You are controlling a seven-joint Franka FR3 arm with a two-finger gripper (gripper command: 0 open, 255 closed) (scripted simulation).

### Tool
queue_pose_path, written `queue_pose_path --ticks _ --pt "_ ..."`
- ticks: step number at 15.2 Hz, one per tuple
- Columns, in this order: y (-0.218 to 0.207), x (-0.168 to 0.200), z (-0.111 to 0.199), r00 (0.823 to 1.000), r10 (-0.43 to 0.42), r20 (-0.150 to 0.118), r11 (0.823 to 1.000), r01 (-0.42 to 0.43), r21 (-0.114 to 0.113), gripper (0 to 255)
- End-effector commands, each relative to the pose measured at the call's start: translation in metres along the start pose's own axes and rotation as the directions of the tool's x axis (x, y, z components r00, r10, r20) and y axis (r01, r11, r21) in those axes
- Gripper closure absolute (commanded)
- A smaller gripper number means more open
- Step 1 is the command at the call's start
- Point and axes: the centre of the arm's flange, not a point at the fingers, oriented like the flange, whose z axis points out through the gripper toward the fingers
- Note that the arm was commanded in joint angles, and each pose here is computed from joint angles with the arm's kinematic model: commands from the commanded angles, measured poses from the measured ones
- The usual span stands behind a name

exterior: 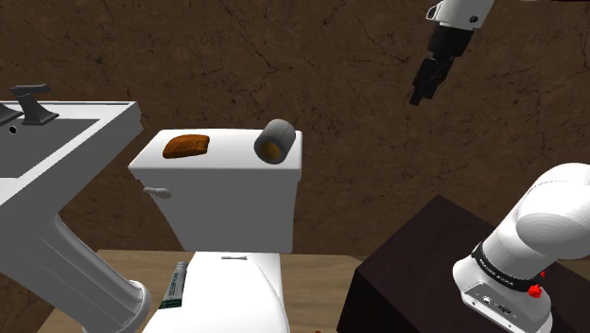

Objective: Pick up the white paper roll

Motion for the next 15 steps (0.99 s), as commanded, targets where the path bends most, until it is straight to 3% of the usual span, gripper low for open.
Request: queue_pose_path --ticks 1,4,8,11,15 --pt "0.0 0.0 0.0 1.0 0.0 0.0 1.0 0.0 0.0 0" --pt "-0.039 -0.001 0.015 0.994 0.102 -0.041 0.995 -0.102 -0.011 0" --pt "-0.09 0.004 0.036 0.967 0.234 -0.098 0.971 -0.237 -0.02 0" --pt "-0.127 0.013 0.052 0.933 0.33 -0.14 0.942 -0.336 -0.021 0" --pt "-0.175 0.032 0.073 0.871 0.45 -0.197 0.887 -0.462 -0.016 0"
